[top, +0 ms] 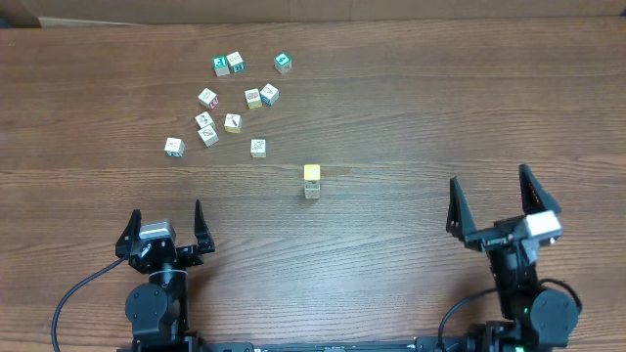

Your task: Form a tower

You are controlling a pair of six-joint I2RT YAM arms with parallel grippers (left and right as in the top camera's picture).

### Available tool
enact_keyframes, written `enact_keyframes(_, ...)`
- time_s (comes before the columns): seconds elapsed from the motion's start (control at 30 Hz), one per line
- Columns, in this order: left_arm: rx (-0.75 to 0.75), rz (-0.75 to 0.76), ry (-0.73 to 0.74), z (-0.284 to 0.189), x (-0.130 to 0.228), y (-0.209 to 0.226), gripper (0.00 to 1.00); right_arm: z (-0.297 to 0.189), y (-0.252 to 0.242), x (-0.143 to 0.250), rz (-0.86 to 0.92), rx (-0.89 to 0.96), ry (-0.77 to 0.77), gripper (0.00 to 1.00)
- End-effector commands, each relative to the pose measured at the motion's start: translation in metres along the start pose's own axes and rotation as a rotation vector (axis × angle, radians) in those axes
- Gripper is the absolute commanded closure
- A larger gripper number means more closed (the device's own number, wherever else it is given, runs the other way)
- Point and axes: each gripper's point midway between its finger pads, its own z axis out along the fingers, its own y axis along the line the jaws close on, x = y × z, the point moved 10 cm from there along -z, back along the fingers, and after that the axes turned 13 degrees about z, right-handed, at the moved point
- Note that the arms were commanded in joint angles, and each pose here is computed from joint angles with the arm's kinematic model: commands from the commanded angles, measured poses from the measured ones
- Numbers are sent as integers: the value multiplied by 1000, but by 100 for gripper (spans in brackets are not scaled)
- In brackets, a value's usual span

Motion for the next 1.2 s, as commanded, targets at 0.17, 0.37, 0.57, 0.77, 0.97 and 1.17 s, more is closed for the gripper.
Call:
enact_keyframes(0.17, 1, 22, -9, 0, 0, 0, 0, -14, -2, 15, -22, -12, -95, 0)
enact_keyframes(0.37, 1, 22, -9, 0, 0, 0, 0, -17, -6, 37, 17, 23, 48, 0)
enact_keyframes(0.57, 1, 22, -9, 0, 0, 0, 1, -22, -11, 60, 57, 66, 204, 0)
enact_keyframes(0.77, 1, 22, -9, 0, 0, 0, 0, -26, -15, 75, 83, 97, 310, 0)
enact_keyframes(0.97, 1, 22, -9, 0, 0, 0, 0, -26, -14, 75, 84, 95, 310, 0)
enact_keyframes(1.17, 1, 22, -9, 0, 0, 0, 0, -26, -14, 75, 84, 95, 309, 0)
